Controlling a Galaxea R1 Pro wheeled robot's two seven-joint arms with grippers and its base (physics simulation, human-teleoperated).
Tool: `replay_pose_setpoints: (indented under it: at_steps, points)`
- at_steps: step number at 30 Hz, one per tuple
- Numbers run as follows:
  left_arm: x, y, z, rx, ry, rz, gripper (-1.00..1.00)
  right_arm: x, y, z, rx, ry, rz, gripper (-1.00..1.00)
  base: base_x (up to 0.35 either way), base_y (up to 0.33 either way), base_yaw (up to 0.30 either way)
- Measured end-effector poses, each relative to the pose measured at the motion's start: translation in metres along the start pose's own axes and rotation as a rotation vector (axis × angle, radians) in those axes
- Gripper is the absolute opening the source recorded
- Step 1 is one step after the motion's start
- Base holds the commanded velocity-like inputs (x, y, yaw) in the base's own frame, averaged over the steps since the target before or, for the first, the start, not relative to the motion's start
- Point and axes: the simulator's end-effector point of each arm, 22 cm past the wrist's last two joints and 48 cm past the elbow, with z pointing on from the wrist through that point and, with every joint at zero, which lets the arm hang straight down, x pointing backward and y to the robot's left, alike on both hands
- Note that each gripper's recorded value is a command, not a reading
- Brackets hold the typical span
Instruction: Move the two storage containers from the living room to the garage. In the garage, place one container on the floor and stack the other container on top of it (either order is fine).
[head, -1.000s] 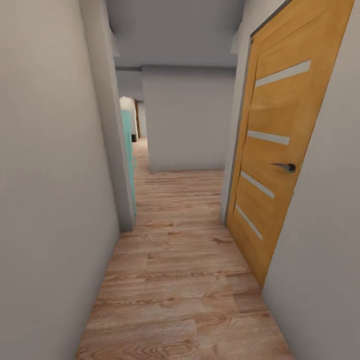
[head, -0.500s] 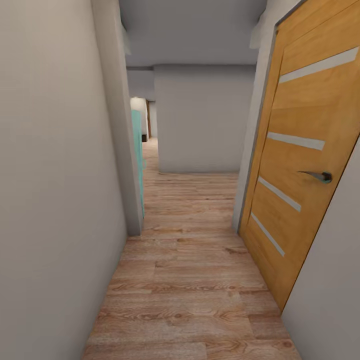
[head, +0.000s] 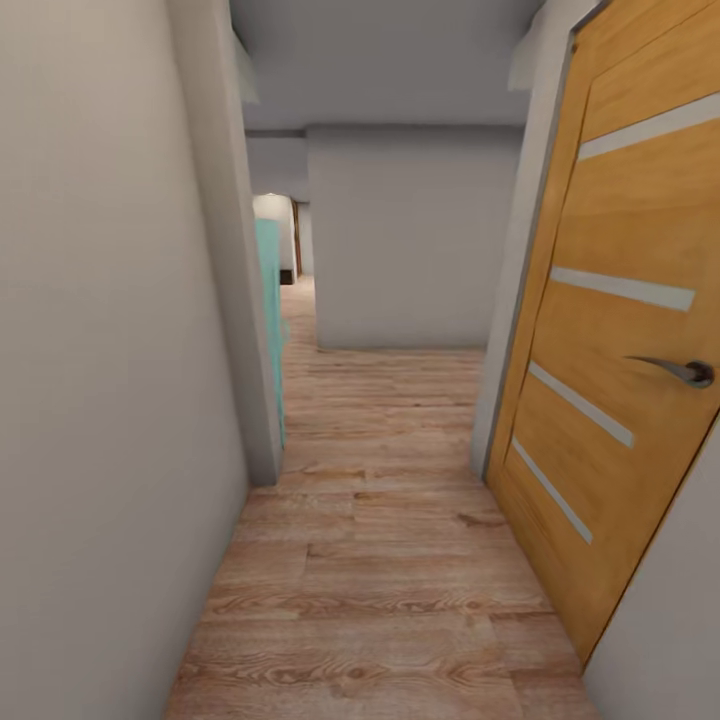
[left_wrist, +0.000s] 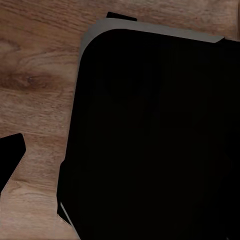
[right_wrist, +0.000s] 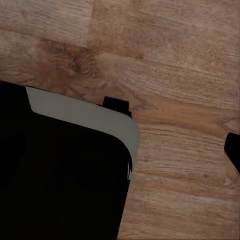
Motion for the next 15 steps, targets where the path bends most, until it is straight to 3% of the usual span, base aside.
replay_pose_setpoints:
  at_steps: [15]
  points:
    - [0.0004, -0.0007, 0.0000, 0.001, 0.001, 0.000, 1.00, -0.0015, 0.0059, 0.0004, -0.007, 0.002, 0.007, 1.00, 0.322, 0.000, 0.000]
